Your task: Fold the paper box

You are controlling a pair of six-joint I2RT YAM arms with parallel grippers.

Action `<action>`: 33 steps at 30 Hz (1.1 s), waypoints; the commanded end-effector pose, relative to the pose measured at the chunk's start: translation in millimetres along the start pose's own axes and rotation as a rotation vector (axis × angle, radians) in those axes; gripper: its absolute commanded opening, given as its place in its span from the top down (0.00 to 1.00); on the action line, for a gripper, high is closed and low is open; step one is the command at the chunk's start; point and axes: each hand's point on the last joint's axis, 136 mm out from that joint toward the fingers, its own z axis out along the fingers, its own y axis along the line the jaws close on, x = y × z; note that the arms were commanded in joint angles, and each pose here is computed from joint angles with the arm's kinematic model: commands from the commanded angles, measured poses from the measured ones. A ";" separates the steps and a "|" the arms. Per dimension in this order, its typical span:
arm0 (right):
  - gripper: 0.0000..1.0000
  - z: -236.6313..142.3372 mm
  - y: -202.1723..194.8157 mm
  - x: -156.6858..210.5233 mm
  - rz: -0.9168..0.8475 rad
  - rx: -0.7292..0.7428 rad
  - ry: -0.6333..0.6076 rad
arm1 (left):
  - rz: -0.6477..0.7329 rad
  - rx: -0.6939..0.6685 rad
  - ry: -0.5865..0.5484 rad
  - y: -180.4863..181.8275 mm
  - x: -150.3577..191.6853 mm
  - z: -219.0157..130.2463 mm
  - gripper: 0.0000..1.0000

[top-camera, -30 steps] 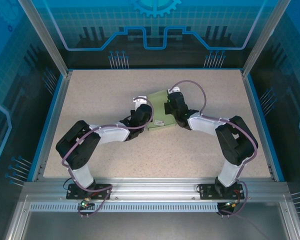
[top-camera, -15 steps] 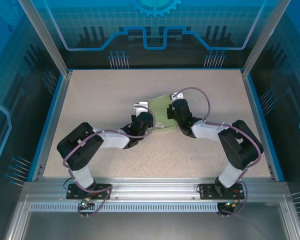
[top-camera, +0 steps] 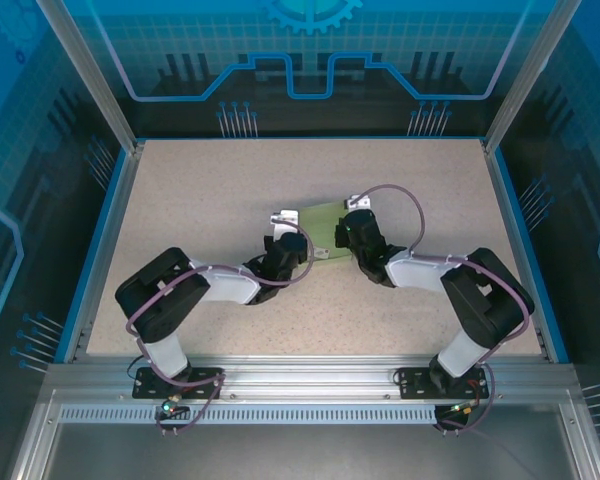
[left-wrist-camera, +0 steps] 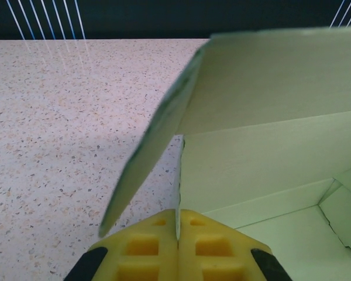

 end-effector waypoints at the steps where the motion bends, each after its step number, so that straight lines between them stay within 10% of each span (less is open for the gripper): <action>1: 0.91 -10.3 13.4 20.3 0.013 -0.039 0.054 | 0.061 0.060 0.049 -13.6 22.9 -7.7 1.00; 33: 0.96 -30.6 -3.5 54.0 -0.095 0.078 0.028 | 0.062 0.059 0.091 -0.8 46.2 -31.7 0.72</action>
